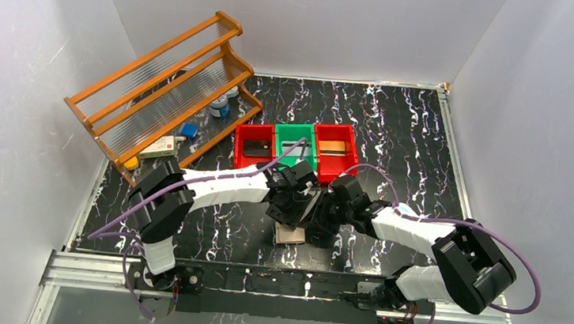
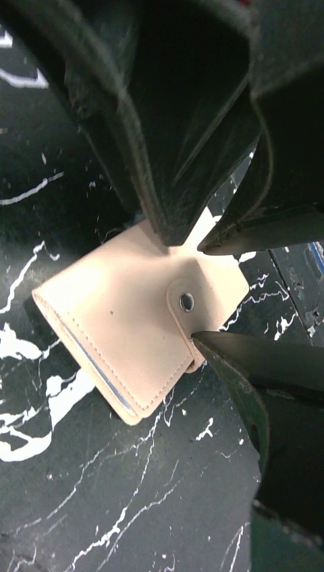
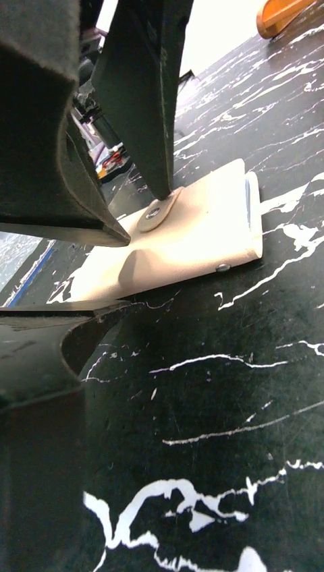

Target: Take the credit cards out of the card holder

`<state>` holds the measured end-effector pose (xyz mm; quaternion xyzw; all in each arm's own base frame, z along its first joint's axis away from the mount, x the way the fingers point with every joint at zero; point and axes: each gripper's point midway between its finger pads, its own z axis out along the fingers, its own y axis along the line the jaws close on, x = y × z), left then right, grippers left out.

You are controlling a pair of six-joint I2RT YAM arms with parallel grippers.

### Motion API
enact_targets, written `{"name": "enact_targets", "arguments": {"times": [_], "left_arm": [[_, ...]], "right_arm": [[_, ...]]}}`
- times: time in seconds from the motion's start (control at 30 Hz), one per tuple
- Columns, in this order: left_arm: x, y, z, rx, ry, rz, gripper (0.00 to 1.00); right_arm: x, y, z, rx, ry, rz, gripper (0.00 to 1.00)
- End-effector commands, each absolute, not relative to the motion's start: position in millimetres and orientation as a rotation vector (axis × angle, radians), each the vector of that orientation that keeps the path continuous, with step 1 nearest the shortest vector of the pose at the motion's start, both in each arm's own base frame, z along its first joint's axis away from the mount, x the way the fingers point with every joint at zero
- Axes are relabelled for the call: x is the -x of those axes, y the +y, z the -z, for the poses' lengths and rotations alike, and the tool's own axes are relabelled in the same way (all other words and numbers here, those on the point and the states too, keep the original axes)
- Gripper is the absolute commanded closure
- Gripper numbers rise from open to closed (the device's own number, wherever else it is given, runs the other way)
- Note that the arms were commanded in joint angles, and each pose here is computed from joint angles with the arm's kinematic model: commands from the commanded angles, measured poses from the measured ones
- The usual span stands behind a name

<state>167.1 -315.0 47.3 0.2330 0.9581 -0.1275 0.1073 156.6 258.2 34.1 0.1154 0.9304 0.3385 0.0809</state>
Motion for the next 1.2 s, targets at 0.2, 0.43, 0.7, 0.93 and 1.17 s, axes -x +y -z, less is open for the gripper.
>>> {"name": "enact_targets", "arguments": {"times": [0.2, 0.43, 0.7, 0.93, 1.17], "left_arm": [[-175.6, -292.7, -36.9, -0.713, 2.817, 0.12, 0.59], [-170.4, -284.9, -22.3, -0.693, 2.834, 0.091, 0.67], [-170.9, -287.5, -23.3, -0.667, 2.818, 0.128, 0.76], [-179.1, -285.4, -33.7, -0.614, 2.769, 0.118, 0.76], [-186.7, -274.9, -46.0, -0.537, 2.711, 0.085, 0.64]], "right_arm": [[-156.5, 270.3, -39.3, -0.334, 2.756, -1.113, 0.57], [-153.4, 274.8, -34.1, -0.323, 2.782, -1.143, 0.55], [-152.0, 276.2, -27.5, -0.321, 2.812, -1.135, 0.69], [-153.2, 270.1, -28.0, -0.321, 2.813, -1.077, 0.83], [-153.7, 266.0, -27.3, -0.33, 2.819, -1.04, 0.82]]}}
